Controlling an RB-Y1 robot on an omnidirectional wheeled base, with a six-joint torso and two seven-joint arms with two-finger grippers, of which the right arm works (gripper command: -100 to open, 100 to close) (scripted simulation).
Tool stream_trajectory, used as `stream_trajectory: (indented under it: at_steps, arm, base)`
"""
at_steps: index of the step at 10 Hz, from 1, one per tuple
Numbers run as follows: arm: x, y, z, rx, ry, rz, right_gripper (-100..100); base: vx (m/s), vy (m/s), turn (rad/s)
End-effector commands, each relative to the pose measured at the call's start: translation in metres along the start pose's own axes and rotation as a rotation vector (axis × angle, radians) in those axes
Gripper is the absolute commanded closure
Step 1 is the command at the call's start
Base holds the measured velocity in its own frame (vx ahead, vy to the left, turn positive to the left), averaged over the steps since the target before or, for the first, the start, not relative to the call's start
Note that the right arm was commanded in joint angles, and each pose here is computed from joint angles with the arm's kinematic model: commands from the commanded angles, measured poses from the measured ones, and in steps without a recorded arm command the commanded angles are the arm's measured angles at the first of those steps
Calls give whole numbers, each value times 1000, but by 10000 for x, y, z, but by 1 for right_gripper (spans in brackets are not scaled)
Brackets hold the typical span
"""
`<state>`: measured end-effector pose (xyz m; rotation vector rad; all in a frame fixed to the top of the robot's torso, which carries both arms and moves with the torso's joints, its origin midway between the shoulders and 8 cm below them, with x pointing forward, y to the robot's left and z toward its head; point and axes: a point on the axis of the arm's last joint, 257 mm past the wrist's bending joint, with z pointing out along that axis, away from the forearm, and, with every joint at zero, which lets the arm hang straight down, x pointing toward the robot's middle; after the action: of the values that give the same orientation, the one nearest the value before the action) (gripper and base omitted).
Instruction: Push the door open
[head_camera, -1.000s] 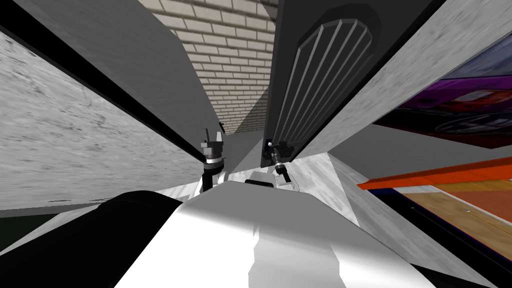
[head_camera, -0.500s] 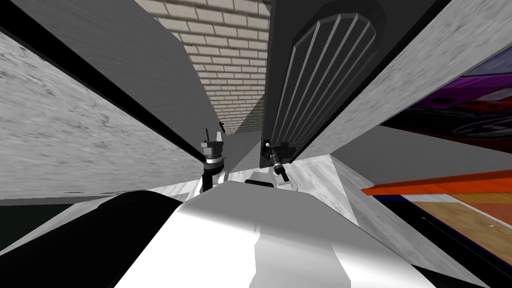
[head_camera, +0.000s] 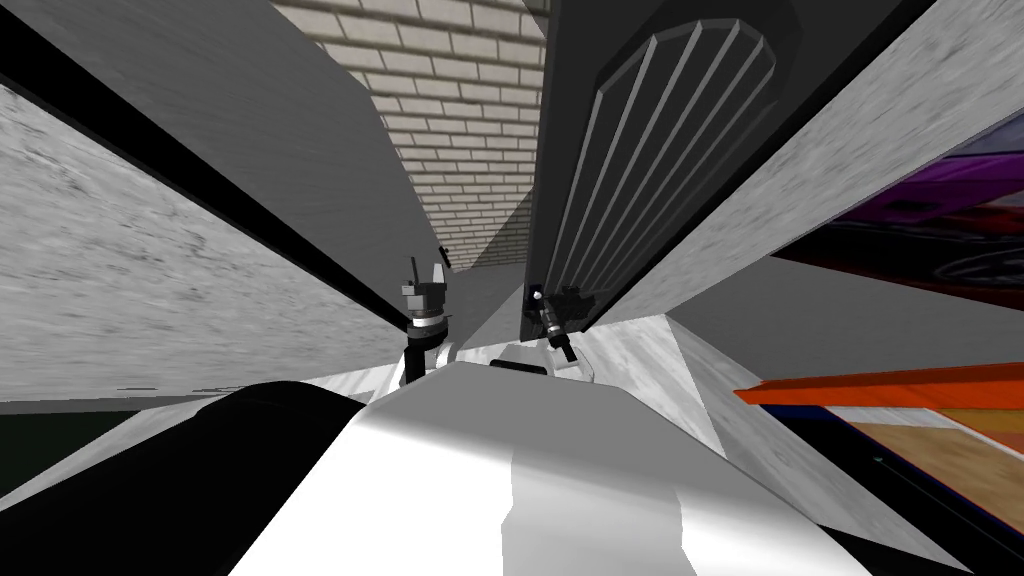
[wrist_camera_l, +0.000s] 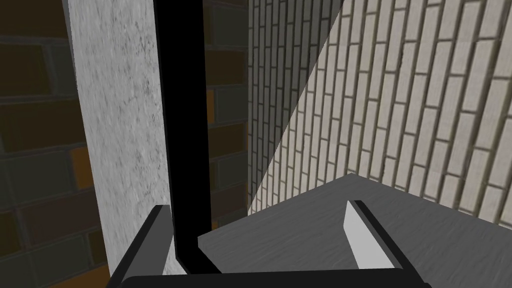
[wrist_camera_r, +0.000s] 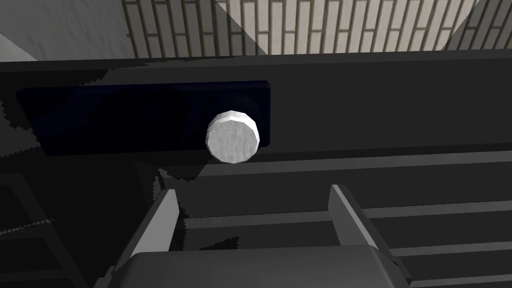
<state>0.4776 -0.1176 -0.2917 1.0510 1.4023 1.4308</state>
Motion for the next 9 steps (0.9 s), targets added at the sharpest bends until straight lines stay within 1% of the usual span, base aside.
stream_trajectory:
  at_steps: [1,5,6,7,9]
  arm:
    - [-16,-13,27,0,-5,1,-100]
    - [-53,-45,80,0,-16,3,-100]
    - [-49,-38,74,0,-14,3,-100]
    - [-49,-38,74,0,-14,3,100]
    - [-49,-38,74,0,-14,3,100]
  base:
    - [181,41,31]
    - [181,48,30]
    - [71,21,4]
    - [-8,-2,-4]
    - [-15,-7,11]
